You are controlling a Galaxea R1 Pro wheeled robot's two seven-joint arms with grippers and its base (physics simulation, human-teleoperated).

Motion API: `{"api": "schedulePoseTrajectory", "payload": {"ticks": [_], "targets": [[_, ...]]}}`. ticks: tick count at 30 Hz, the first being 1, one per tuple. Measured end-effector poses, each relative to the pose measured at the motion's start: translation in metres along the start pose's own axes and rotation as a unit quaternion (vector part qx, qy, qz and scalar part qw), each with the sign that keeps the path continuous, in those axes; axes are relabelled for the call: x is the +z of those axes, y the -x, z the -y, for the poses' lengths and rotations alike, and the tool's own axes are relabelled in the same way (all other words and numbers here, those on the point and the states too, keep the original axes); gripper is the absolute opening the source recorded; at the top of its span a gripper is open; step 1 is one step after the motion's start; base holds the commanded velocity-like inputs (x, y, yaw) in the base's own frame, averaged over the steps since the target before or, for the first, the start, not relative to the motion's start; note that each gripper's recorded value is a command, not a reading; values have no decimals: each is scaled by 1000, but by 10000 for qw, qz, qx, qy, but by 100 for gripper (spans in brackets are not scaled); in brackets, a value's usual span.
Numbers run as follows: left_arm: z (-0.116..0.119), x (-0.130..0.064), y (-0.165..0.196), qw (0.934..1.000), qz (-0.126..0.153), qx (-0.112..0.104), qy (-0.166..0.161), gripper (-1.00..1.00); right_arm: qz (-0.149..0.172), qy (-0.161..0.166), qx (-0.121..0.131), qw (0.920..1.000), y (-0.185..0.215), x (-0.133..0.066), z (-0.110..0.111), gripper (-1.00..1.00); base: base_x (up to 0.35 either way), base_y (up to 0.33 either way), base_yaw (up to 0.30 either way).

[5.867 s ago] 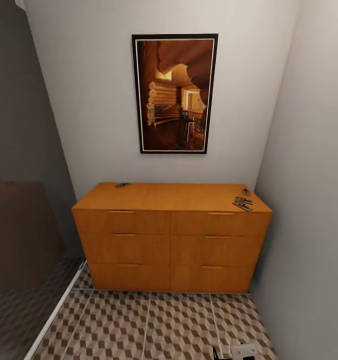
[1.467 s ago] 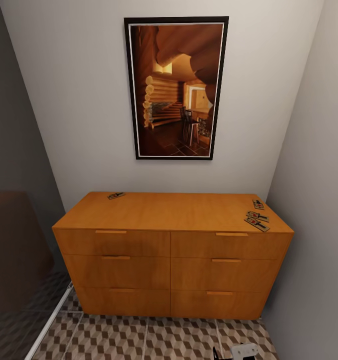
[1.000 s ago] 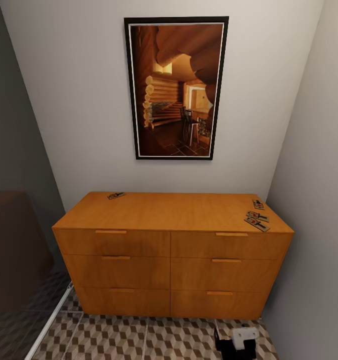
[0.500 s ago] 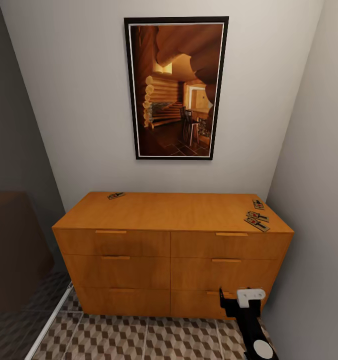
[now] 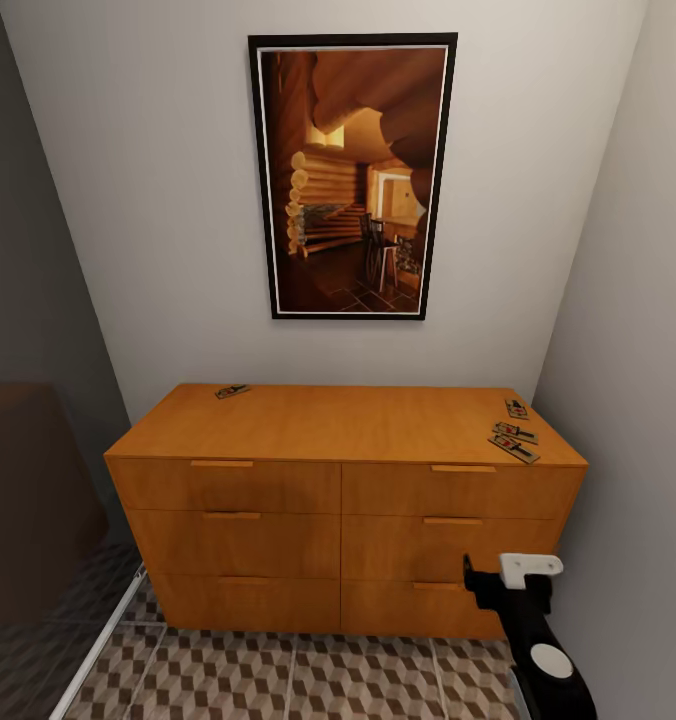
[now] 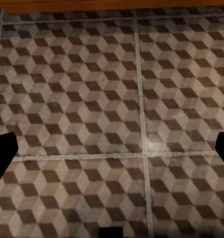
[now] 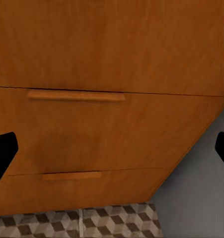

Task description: Take the four mousetraps from the cabinet in the bathroom and place them on the bathroom floor. Make sure all four end up on the same floor surface, and ensure that at least two of them are either under or directly next to the same bathroom sink.

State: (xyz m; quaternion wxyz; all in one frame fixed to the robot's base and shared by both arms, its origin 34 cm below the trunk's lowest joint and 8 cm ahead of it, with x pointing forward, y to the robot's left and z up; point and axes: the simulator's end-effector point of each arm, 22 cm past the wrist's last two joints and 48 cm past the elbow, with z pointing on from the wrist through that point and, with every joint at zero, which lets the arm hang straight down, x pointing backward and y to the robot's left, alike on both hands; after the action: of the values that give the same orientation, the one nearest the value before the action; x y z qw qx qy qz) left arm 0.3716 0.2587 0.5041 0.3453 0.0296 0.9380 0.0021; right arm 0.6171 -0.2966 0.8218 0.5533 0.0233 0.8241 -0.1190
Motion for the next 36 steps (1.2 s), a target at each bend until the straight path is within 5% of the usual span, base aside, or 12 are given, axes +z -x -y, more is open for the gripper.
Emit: {"api": "schedulePoseTrajectory", "payload": {"ticks": [13, 36], "targets": [[0, -1, -2, 10000, -25, -2, -1, 100, -110, -190, -77, 9997, 18, -7, 23, 100, 0, 0, 0], [1, -2, -7, 10000, -77, 3, -7, 100, 256, -485, -33, 9985, 144, 31, 53, 100, 0, 0, 0]]}}
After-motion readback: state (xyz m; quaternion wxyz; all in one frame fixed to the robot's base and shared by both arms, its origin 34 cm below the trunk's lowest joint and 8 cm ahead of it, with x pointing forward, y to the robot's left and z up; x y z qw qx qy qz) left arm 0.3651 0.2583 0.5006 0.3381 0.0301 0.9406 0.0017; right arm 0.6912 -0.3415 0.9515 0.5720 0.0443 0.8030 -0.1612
